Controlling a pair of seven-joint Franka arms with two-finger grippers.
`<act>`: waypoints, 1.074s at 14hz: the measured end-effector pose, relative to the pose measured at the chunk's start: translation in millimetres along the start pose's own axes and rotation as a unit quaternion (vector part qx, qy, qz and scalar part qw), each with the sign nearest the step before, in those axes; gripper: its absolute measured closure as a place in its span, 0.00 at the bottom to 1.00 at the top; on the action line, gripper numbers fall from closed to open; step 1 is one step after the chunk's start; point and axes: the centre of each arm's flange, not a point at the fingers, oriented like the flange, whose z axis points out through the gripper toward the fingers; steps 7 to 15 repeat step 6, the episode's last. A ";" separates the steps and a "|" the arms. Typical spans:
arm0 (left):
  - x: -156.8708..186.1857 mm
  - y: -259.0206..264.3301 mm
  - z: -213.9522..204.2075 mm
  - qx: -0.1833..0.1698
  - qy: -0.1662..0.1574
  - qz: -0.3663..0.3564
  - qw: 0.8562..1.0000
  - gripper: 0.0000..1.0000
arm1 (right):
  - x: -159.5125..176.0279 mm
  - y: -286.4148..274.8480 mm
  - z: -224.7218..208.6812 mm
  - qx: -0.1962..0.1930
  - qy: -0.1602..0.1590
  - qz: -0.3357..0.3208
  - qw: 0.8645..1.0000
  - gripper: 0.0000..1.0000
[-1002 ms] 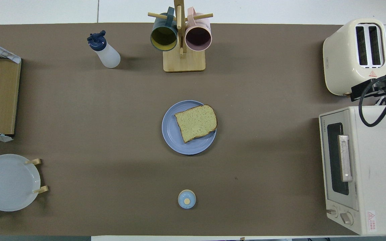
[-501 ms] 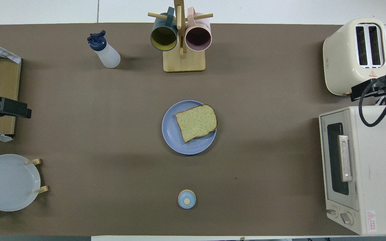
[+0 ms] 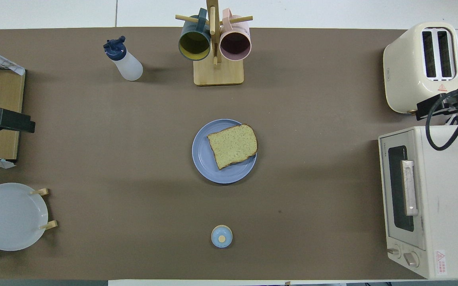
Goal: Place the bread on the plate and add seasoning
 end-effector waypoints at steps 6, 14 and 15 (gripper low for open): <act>2.7 -0.7 5.4 0.001 -0.005 0.000 1.000 0.00 | 0.0 0.0 0.0 0.000 0.000 0.000 1.000 0.00; 2.7 -0.7 5.4 0.001 -0.005 0.000 1.000 0.00 | 0.0 0.0 0.0 0.000 0.000 0.000 1.000 0.00; 2.7 -0.7 5.4 0.001 -0.005 0.000 1.000 0.00 | 0.0 0.0 0.0 0.000 0.000 0.000 1.000 0.00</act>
